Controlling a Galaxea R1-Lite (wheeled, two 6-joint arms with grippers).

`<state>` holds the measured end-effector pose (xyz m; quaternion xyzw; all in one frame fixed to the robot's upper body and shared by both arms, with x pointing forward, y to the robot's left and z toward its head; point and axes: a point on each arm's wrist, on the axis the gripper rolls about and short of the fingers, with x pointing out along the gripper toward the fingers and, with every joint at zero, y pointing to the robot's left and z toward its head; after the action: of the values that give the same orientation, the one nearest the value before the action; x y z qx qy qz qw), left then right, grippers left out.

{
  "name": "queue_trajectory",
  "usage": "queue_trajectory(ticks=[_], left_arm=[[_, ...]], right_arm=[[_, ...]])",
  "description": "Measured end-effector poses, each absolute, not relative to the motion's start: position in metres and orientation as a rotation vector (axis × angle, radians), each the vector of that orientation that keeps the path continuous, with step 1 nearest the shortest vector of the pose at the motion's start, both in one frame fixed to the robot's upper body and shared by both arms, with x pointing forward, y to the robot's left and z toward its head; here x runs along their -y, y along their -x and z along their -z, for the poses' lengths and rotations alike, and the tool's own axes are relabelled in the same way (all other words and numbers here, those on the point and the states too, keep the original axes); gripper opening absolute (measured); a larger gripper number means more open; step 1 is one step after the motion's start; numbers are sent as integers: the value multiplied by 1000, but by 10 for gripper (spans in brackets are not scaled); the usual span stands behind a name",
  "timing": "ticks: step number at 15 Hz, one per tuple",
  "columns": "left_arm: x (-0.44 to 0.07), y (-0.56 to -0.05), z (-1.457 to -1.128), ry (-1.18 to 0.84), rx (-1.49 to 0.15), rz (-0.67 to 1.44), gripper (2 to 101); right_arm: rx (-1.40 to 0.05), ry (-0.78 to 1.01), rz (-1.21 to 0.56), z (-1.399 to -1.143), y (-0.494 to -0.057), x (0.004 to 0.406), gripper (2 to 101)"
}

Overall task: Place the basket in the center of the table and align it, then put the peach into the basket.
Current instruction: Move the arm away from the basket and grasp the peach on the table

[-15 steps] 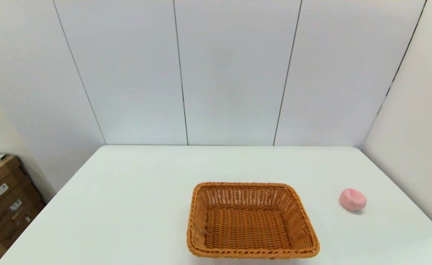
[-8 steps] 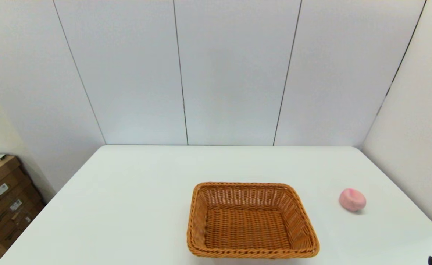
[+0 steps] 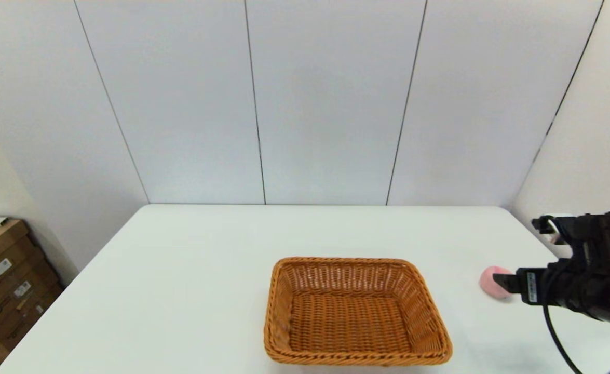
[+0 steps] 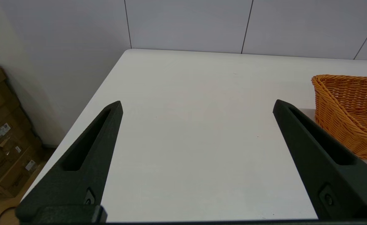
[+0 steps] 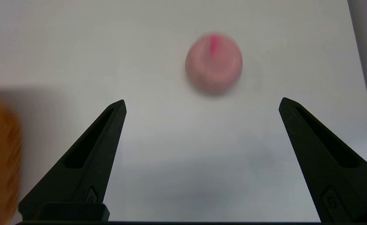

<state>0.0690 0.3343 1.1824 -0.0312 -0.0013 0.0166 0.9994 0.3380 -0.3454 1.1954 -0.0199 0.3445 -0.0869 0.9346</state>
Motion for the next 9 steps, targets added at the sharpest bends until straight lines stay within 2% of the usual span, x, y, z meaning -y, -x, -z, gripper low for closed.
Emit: queue_trajectory(ticks=[4,9], left_arm=[[-334,-69,-1182,62,3,-33,978],[-334,-69,-1182,62,3,-33,978]], right_arm=[[-603,16,257,-1163,-385,367,971],[-684,6,297,-1134,-390,381,971]])
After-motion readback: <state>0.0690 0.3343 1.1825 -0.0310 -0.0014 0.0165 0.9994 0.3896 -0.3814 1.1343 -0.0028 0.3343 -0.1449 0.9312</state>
